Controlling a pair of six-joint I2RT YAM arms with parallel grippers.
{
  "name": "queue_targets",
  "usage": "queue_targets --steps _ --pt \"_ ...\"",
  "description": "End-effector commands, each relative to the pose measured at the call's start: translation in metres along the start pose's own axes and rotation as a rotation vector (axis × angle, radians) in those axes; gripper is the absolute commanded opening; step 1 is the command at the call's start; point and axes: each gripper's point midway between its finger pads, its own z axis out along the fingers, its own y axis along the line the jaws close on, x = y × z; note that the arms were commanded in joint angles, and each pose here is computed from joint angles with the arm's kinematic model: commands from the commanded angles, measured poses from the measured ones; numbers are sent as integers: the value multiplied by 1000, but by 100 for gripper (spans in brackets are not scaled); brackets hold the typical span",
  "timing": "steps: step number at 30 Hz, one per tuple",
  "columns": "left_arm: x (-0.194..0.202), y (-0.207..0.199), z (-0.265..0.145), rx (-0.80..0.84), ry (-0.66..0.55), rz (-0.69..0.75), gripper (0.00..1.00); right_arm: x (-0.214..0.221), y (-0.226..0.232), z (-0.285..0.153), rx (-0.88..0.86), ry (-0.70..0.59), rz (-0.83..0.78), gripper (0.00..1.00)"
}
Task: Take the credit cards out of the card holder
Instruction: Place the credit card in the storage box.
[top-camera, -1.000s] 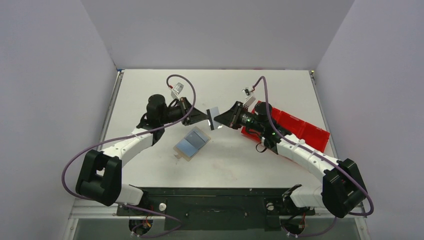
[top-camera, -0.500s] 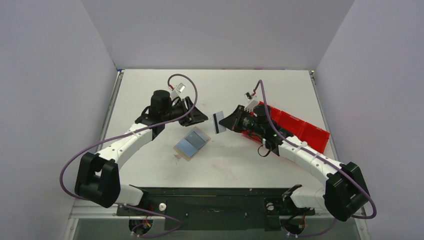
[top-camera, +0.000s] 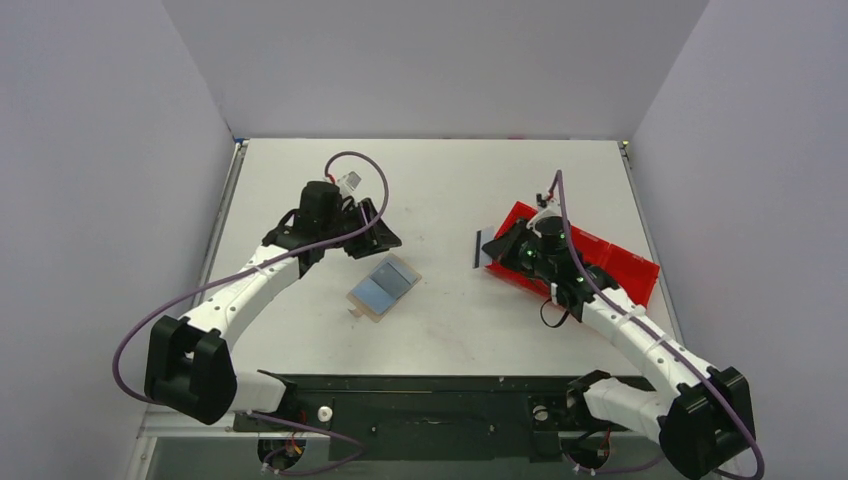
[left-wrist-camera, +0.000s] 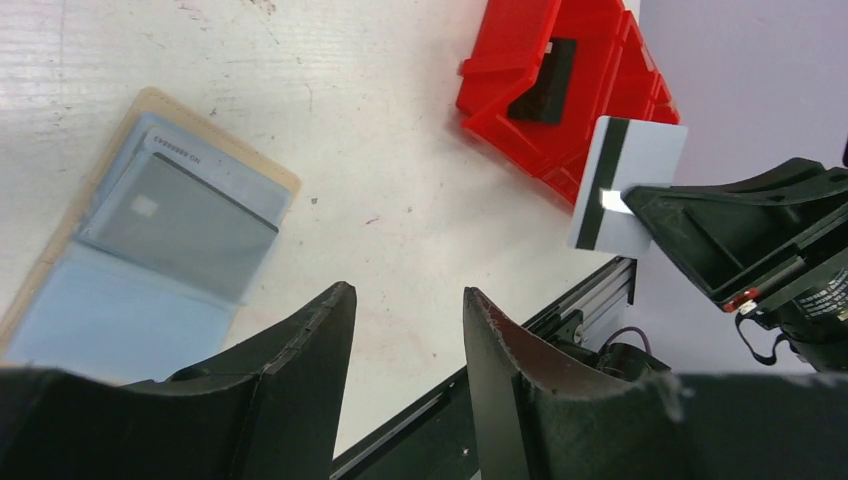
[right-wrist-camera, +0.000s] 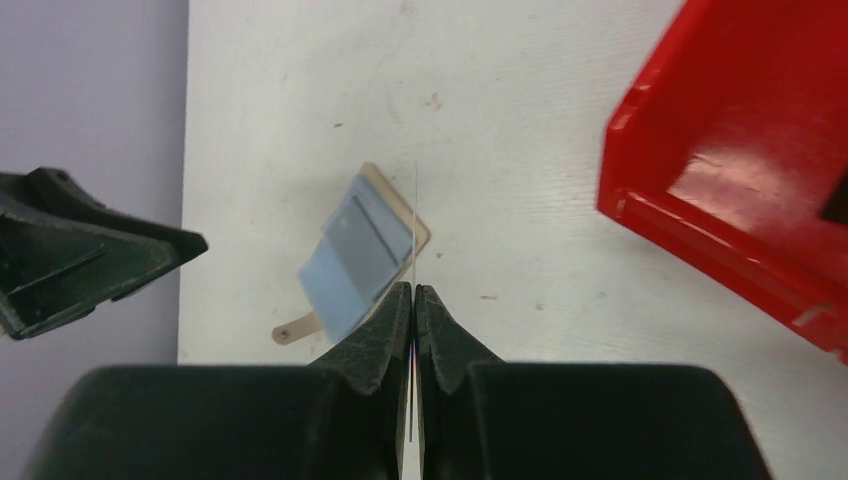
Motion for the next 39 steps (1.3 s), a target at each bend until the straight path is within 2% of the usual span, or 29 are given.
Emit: queue_targets --steps 1,7,11,19,31,39 --pt "-15 -12 -15 -18 -52 61 42 -17 -45 -20 170 -88 24 0" --pt "-13 -8 -17 -46 -50 72 42 -30 -95 -49 361 -146 77 0" --pt "-14 -5 -17 -76 -64 84 42 -37 -142 -74 577 -176 115 0" --pt "-16 -3 -16 -99 -62 93 42 -48 -192 -107 896 -161 56 0" --pt "-18 7 -11 -186 -88 106 42 -75 -211 -101 1068 -161 -13 0" --pt "-20 12 -10 -228 -109 108 42 -79 -225 -85 1137 -125 -56 0"
